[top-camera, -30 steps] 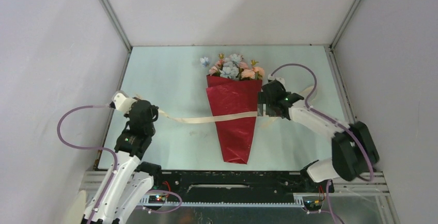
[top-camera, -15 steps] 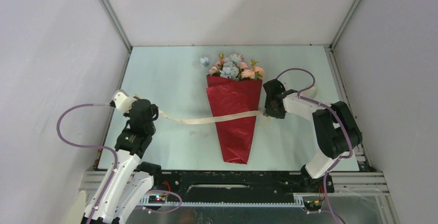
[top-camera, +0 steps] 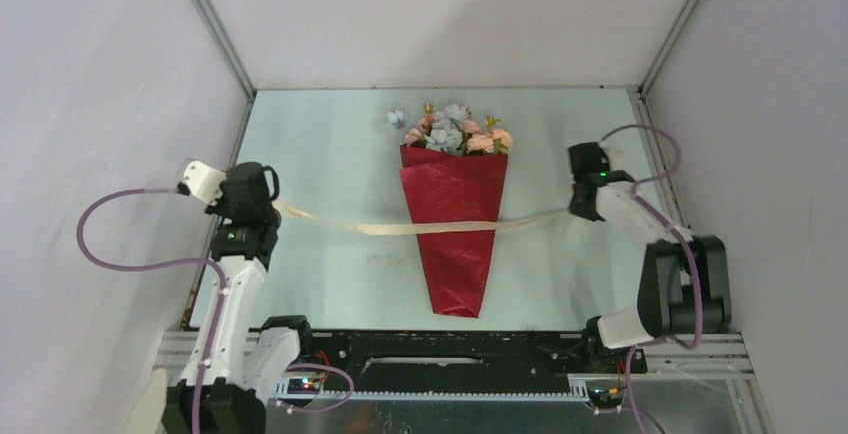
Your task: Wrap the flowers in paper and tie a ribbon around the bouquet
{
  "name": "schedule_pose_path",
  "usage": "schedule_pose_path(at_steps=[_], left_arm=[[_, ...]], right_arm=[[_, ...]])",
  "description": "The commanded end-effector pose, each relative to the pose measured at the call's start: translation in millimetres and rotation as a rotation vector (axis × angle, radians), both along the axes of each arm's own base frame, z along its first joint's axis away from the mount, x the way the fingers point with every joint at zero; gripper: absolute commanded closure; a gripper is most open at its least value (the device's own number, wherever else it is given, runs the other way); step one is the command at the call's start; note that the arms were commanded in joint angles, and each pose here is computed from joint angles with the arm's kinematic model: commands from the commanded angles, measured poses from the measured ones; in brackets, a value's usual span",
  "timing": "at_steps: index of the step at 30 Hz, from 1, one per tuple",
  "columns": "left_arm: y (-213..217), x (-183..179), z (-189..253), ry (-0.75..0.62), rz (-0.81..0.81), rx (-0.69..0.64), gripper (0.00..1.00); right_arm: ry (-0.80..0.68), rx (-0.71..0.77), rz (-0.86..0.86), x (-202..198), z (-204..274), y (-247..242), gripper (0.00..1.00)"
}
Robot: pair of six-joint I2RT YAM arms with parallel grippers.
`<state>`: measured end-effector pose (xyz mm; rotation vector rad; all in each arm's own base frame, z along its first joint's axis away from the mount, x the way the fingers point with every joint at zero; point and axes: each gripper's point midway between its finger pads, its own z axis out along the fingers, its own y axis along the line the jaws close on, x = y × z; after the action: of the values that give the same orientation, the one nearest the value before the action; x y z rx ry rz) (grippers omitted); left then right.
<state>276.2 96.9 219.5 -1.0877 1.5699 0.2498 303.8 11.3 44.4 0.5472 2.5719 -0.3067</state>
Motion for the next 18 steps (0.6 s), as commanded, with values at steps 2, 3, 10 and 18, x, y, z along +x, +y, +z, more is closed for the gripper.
schedule_pose_path(at_steps=[2,3,10,18], left_arm=[[58,-8,12,0.016,0.223,0.013,1.00],[68,-13,9,0.028,0.274,-0.005,1.00],[104,-12,11,0.109,0.412,-0.044,1.00],[124,12,40,0.058,0.360,-0.051,1.00]], right_arm=[[-0.135,-0.115,-0.213,-17,64,-97,1.00],[-0.152,-0.106,-0.235,-20,69,-105,1.00],[-0.364,0.028,-0.297,-5,113,-146,1.00],[-0.446,-0.004,-0.380,-2,166,-187,1.00]])
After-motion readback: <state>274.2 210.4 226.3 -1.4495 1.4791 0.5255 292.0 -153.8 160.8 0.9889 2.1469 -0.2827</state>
